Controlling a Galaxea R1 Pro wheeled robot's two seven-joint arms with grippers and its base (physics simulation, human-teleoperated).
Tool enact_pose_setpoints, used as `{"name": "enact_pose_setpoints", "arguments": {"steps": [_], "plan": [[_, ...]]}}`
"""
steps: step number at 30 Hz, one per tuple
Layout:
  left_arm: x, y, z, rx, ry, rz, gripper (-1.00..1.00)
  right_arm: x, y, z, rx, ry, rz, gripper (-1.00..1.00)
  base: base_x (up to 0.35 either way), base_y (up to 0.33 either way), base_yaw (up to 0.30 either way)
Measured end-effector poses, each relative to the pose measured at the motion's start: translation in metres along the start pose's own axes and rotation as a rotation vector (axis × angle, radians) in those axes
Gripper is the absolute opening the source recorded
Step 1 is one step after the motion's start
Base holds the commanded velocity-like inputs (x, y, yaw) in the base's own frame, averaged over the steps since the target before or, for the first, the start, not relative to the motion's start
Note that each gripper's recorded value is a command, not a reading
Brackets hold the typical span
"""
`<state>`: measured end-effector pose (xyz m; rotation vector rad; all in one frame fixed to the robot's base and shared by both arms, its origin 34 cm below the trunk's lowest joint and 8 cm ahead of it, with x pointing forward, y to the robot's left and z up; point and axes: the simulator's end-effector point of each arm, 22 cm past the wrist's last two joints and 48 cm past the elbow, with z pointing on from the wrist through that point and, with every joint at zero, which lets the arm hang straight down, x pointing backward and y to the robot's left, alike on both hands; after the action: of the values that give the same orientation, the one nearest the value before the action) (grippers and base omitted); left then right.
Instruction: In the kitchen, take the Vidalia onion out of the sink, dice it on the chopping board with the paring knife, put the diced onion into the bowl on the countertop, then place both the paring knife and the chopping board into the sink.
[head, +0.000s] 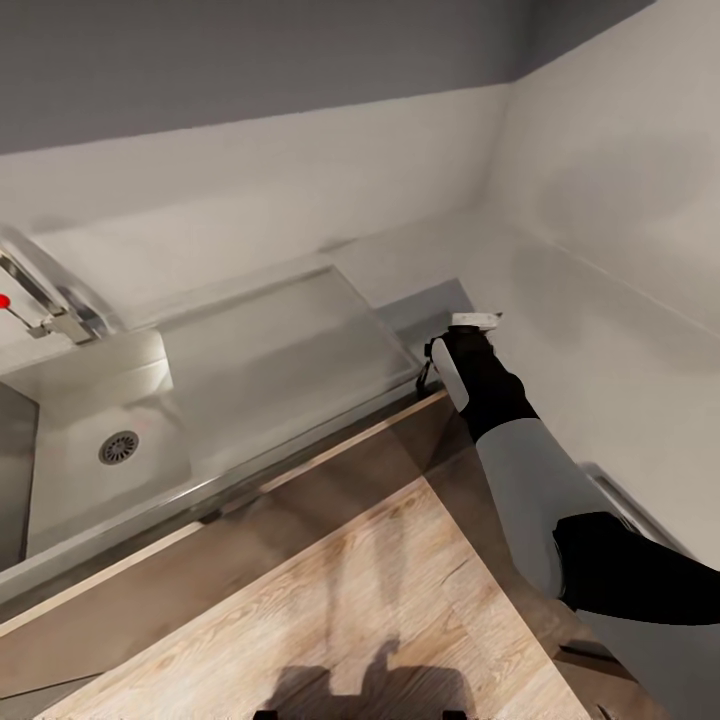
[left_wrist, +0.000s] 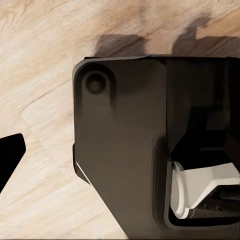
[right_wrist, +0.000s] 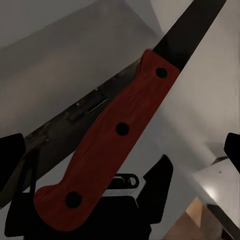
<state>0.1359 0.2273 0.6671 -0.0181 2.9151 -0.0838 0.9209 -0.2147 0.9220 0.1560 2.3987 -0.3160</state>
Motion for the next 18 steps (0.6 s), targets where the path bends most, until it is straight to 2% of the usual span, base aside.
{"name": "enact_pose_setpoints", "arguments": {"steps": [18], "plan": [[0.0093,0.0001,-0.0018,0.0,0.027,0.0,1.0,0.0081,0.0027,0.01,-0.001,0.008,0.002,1.0,0.0,0.0,0.0]]}}
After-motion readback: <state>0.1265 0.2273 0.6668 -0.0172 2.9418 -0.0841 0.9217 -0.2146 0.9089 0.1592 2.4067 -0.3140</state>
